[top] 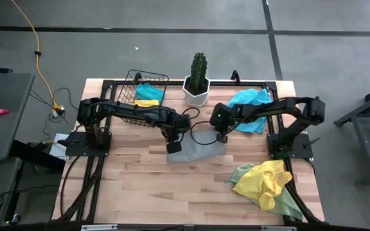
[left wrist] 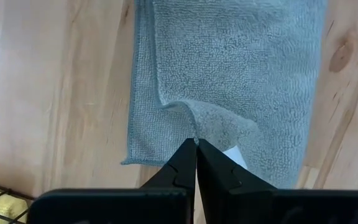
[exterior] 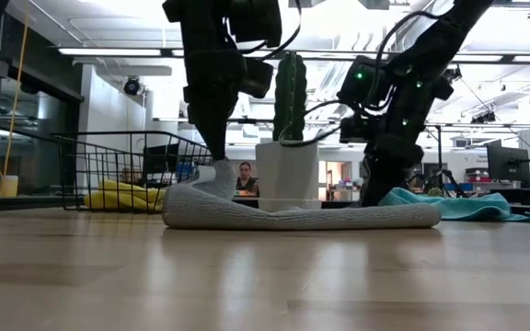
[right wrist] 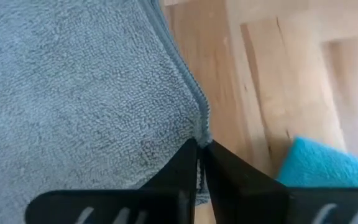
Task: Fold microfiber towels
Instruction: Fold the gray microfiber towel on the table
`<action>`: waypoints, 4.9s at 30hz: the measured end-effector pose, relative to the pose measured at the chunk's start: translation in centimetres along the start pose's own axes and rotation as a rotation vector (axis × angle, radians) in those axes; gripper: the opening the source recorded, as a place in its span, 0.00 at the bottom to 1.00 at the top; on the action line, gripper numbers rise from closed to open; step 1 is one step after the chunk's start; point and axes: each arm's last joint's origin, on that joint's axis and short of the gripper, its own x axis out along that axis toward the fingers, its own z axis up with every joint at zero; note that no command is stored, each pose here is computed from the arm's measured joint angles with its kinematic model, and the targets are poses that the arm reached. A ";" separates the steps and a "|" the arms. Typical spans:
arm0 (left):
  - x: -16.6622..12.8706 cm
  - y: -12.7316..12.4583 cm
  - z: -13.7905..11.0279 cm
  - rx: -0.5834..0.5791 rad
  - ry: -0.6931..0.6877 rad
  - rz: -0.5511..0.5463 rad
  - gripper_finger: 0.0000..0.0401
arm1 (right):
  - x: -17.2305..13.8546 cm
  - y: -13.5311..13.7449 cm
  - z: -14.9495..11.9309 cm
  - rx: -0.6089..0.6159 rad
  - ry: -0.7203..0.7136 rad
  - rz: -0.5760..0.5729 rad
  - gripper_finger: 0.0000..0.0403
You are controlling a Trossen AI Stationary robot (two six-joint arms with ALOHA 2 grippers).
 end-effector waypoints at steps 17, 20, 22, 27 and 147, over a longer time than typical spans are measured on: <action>0.0 -0.1 -0.1 0.002 0.009 -0.006 0.00 | -1.0 0.1 0.0 0.062 -0.013 -0.002 0.25; 0.0 -0.2 -0.1 0.005 0.009 -0.006 0.00 | -1.0 0.0 0.5 0.050 -0.062 -0.017 0.31; 0.0 -0.3 -0.1 0.007 0.009 -0.007 0.00 | -1.0 -0.2 0.7 0.049 -0.079 -0.057 0.33; 0.0 -0.5 -0.2 0.013 0.009 -0.011 0.00 | -0.4 -0.8 0.7 0.068 -0.082 -0.076 0.34; 0.0 -0.8 -0.4 -0.038 0.029 -0.028 0.00 | 0.0 -1.6 0.1 0.328 -0.027 0.029 0.20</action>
